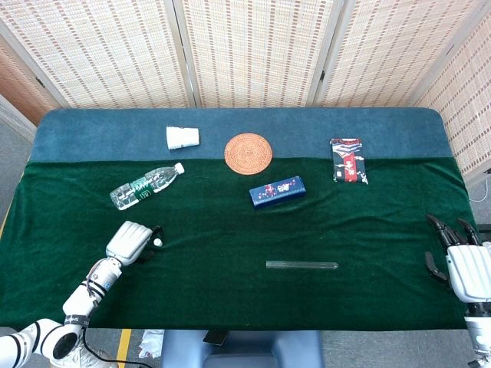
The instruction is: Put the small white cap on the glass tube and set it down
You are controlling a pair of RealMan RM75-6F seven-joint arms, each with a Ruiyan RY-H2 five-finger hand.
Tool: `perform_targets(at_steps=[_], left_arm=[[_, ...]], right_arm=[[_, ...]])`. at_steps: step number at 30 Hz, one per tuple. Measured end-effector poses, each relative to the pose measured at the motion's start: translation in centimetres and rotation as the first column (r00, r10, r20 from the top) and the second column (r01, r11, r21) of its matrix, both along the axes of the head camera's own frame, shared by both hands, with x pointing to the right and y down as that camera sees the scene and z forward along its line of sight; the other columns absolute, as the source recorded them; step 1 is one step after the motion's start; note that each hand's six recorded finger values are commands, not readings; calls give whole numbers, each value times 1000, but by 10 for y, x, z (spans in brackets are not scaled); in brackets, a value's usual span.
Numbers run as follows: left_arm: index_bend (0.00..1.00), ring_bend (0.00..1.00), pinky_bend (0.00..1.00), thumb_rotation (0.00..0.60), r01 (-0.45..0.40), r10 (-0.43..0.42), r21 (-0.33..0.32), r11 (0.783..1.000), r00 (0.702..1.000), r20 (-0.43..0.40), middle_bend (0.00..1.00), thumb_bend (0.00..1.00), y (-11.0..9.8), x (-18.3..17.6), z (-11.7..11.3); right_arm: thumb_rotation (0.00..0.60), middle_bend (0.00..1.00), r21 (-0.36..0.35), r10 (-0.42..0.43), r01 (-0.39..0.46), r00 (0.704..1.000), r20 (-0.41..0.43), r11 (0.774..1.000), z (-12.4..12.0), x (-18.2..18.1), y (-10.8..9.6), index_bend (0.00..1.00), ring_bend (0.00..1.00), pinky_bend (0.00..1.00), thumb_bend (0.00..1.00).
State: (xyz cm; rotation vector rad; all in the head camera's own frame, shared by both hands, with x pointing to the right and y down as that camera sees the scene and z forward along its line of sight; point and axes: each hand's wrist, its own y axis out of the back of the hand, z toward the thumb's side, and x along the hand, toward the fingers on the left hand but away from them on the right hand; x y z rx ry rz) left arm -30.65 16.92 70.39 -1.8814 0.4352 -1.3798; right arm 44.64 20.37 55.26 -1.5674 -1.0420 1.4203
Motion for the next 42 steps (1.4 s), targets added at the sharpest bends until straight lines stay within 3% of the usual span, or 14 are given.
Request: perform_targets(at_steps=[16, 42], left_arm=[[469, 981, 876, 600, 28, -28, 0, 1000, 999, -21, 1000, 369, -5, 3, 10], [573, 987, 876, 600, 54, -53, 11, 998, 997, -48, 1000, 466, -8, 3, 12]], right_arm=[[600, 270, -3, 10, -10, 1000, 0, 1000, 1, 3, -1, 124, 343, 118, 533], [600, 276, -1, 12, -12, 1000, 2, 1000, -1, 3, -1, 130, 346, 121, 532]])
